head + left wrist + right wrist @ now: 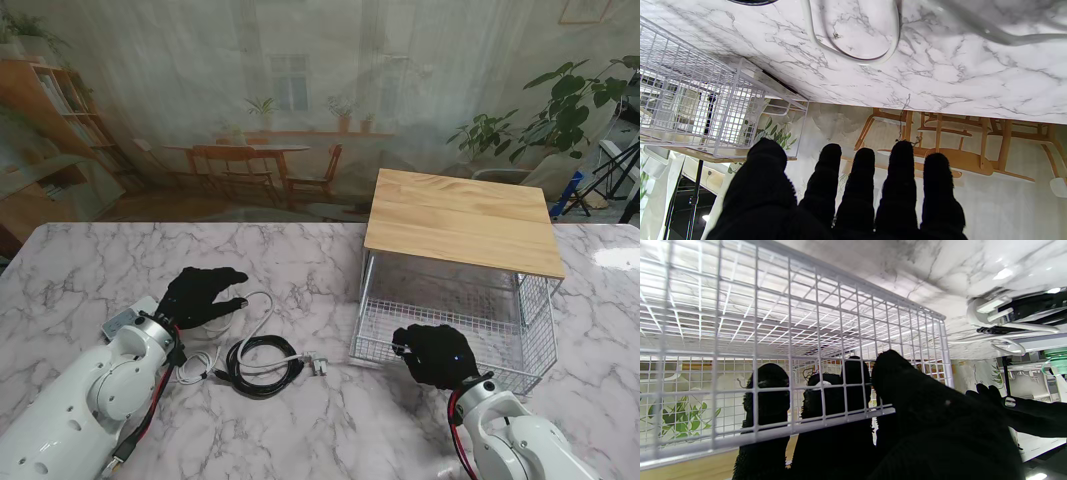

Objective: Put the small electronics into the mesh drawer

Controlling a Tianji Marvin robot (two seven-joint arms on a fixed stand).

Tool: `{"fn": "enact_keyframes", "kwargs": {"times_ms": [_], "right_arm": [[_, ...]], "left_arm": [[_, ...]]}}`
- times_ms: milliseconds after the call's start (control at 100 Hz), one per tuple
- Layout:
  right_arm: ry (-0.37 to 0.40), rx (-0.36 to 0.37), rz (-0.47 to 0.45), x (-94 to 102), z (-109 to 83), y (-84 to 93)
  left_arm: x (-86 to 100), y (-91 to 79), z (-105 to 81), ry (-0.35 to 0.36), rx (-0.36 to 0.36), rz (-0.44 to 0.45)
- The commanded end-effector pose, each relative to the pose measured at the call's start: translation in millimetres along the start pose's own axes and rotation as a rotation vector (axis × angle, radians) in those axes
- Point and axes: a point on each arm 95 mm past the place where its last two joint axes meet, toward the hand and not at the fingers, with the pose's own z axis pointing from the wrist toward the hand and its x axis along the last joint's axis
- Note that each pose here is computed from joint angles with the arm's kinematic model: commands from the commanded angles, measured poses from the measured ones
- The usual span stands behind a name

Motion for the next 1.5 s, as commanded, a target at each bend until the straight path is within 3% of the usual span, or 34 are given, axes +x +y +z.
{"fn": "enact_keyframes", "kwargs": {"times_ms": [0,560,790,950,1070,1280,1490], "right_arm": [[0.01,-0.004,0.006,6.7,-3.2,-1.2],[-0.023,-0.021,-0.007,2.8,-19.9,-5.7],[-0.004,0.054,-0.042,3.6,-19.5,-9.4],[0.001,0.033,-0.079,3.1,-22.3,-6.4],[0.007,-0.03,-0.077,3.5,-26.0,6.0],[0.025,-0.156,-0.075,5.1,-31.6,44.8],[0.004,-0.253,0.007,6.2,-21.3,75.1]], "left_arm": [[-0.3,2.6,-0.3,-0.004,-0.017,0.003],[-0.3,3.8,0.6,-0.005,-0.024,0.018],[-0.1,4.3,1.0,-0.004,-0.028,0.022],[-0.4,4.2,0.9,-0.006,-0.025,0.024],[-0.6,4.1,0.8,-0.007,-0.024,0.026],[-1.7,3.7,0.1,-0.016,-0.022,0.032],[-7.1,1.0,-2.5,-0.04,-0.013,0.036]]}}
